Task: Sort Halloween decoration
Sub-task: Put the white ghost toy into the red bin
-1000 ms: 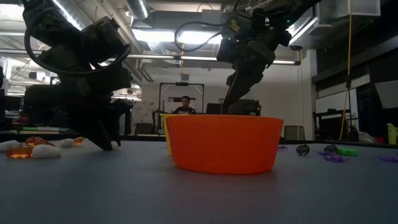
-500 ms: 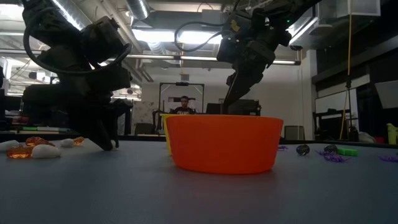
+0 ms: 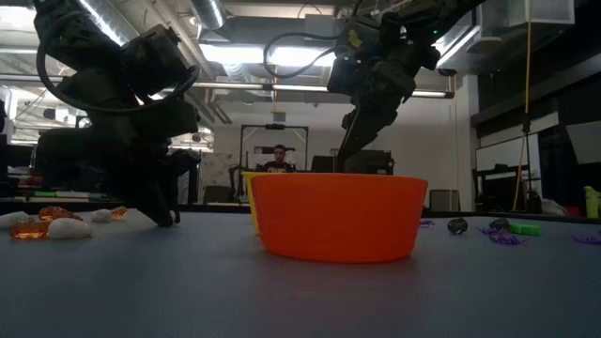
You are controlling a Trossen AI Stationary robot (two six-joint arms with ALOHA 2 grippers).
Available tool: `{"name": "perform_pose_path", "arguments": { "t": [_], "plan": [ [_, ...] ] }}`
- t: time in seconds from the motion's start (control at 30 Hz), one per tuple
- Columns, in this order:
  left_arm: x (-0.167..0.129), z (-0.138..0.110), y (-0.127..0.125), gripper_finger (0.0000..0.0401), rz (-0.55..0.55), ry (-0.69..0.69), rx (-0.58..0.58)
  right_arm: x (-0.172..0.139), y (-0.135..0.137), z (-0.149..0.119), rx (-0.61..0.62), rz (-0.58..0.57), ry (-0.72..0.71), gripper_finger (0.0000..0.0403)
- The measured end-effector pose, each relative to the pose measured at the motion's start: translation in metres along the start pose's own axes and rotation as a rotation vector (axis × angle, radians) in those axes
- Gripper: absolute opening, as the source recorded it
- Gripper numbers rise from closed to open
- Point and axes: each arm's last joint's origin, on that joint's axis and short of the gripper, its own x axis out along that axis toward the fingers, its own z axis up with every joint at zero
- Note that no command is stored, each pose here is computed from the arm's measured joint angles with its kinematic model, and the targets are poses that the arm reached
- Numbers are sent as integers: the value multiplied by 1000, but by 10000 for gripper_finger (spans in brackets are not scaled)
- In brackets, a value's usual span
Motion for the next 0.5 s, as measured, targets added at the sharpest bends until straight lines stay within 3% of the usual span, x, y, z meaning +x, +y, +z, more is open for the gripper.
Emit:
{"name": "perform_pose_path", "arguments": {
  "t": [0.5],
  "plan": [
    [-2, 13, 4, 42, 25, -27, 2, 0, 0, 0, 0, 0, 0, 198]
  ]
}}
